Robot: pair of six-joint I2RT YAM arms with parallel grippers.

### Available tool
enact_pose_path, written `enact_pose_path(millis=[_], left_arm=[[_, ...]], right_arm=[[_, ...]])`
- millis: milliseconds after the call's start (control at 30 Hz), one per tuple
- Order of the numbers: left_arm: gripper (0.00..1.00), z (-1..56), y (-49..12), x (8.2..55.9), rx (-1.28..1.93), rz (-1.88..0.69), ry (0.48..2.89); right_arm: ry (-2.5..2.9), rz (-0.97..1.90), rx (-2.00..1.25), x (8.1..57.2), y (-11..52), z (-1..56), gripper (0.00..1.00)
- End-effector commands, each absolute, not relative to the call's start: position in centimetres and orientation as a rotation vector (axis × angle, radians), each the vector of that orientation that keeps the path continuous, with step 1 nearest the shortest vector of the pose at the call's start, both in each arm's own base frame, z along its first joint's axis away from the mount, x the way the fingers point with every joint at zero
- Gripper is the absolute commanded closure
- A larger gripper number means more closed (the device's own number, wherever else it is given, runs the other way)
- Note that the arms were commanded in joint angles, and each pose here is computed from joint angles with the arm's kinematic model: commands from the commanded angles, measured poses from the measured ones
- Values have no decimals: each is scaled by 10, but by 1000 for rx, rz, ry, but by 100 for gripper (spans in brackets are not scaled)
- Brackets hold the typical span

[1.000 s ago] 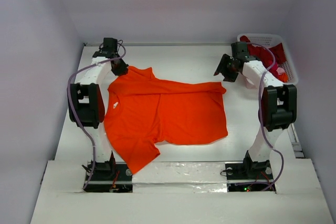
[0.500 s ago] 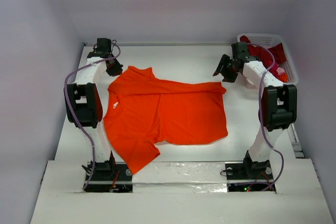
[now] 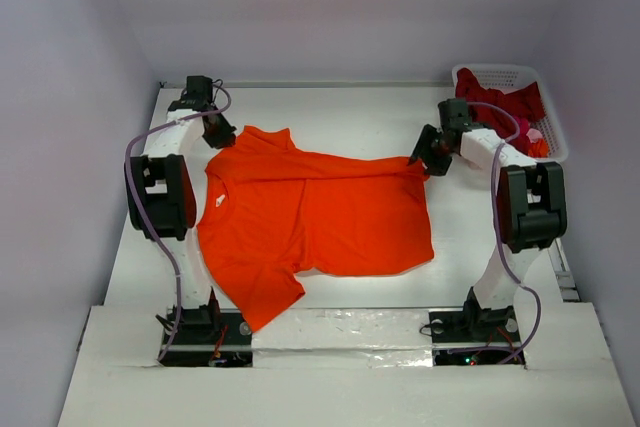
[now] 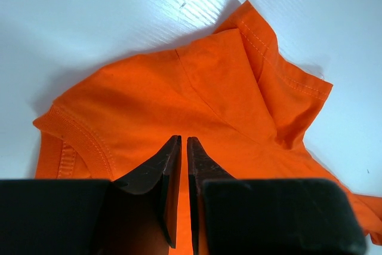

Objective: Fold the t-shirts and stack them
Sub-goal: Flatten out the tshirt

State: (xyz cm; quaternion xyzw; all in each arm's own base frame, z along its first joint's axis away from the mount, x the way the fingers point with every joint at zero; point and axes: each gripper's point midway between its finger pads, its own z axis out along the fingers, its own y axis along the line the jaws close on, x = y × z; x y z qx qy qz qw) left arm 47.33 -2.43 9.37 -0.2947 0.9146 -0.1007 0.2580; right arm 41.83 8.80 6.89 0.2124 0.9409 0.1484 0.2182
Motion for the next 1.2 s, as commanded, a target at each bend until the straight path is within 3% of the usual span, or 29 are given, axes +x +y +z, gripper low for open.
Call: enact_pose_path(millis=[0, 700, 900, 1067, 1167], left_arm=[[93, 104, -25, 479, -782, -308, 2456], [93, 103, -28, 474, -780, -324, 2459], [94, 103, -28, 474, -780, -327, 2462], [94, 102, -29, 474, -780, -328, 2464], [94, 102, -29, 475, -779, -329, 2463]], right_arm=[[2484, 377, 614, 426, 76, 95, 41], [2477, 324, 615, 448, 71, 90, 42], [2489, 348, 622, 448, 75, 85, 54], [2497, 344, 627, 442, 74, 80, 54], [2494, 353, 624, 439, 75, 84, 47]])
